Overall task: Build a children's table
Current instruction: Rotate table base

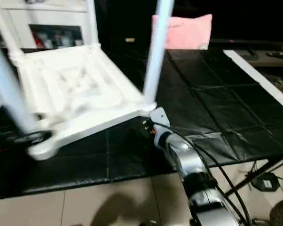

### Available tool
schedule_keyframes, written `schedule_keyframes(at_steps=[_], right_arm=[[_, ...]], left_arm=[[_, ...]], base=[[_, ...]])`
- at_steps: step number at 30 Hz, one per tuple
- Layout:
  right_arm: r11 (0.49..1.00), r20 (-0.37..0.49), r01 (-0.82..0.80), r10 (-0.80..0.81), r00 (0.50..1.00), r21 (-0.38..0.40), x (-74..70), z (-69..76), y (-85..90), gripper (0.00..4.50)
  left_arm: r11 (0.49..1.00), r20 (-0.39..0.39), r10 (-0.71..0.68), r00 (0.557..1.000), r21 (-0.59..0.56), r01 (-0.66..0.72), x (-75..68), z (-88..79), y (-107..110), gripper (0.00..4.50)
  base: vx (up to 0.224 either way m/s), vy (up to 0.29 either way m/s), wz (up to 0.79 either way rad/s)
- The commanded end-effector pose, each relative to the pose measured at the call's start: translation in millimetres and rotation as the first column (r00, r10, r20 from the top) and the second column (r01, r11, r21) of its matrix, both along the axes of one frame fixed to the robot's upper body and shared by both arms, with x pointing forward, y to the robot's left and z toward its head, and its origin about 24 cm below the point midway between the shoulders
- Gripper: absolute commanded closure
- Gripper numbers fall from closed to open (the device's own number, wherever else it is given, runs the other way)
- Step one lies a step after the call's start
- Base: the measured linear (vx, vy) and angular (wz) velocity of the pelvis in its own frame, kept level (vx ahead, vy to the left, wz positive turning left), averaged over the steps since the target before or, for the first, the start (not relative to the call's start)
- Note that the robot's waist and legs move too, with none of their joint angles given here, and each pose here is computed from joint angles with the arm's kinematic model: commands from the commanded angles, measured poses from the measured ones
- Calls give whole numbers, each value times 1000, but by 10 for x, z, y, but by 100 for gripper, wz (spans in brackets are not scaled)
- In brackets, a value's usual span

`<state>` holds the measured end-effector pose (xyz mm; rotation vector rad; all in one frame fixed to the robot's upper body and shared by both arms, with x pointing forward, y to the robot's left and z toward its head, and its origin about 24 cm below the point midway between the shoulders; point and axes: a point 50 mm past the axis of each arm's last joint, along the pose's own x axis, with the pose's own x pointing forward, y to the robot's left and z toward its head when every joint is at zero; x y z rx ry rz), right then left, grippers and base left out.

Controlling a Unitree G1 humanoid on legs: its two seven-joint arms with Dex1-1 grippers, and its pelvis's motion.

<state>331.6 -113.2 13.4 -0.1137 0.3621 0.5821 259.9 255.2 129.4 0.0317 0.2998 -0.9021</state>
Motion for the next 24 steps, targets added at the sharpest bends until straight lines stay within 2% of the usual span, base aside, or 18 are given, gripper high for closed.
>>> schedule_keyframes(at_steps=[1,2,3,6,8,10,11,12,15,17,20,23,24], right_arm=[[998,11,45,-45,999,-33,54,3,-4,0],[996,8,72,-72,997,-51,85,-15,18,0],[996,8,73,-73,997,-52,87,-16,19,0],[994,10,90,-90,996,-54,137,2,88,0],[997,19,68,-68,998,-33,175,56,199,0],[998,21,57,-56,998,-28,181,71,235,0],[999,19,39,-39,999,-16,188,87,301,0],[999,19,39,-39,999,-16,188,87,301,0],[1000,24,16,-17,1000,19,198,119,403,0],[1000,27,10,-11,1000,19,201,121,444,0],[1000,32,15,-15,999,2,204,113,446,0],[998,31,64,-64,997,1,221,88,326,0],[998,31,64,-64,997,1,221,88,326,0]], left_arm=[[992,40,-112,993,-56,114,40,96,-289,5],[977,44,-177,983,-111,181,63,114,-486,5],[976,45,-181,982,-114,185,64,115,-497,5],[935,57,-290,955,-197,296,73,142,-829,5],[874,72,-394,916,-280,398,55,169,-1157,5],[859,78,-413,907,-298,417,55,177,-1232,5],[838,88,-432,898,-329,435,70,190,-1355,5],[838,88,-432,898,-329,435,70,190,-1355,5],[812,112,-436,893,-379,444,129,220,-1593,5],[820,135,-415,900,-374,434,185,225,-1741,5],[843,147,-377,914,-354,405,247,205,-1801,5],[906,190,-210,959,-331,264,480,205,-1781,5],[906,190,-210,959,-331,264,480,205,-1781,5]], base=[[0,0,0],[0,0,0],[0,0,0],[0,0,0],[0,0,0],[0,0,0],[0,0,0],[0,0,0],[0,0,0],[0,0,0],[0,0,0],[0,0,0],[0,0,0]])
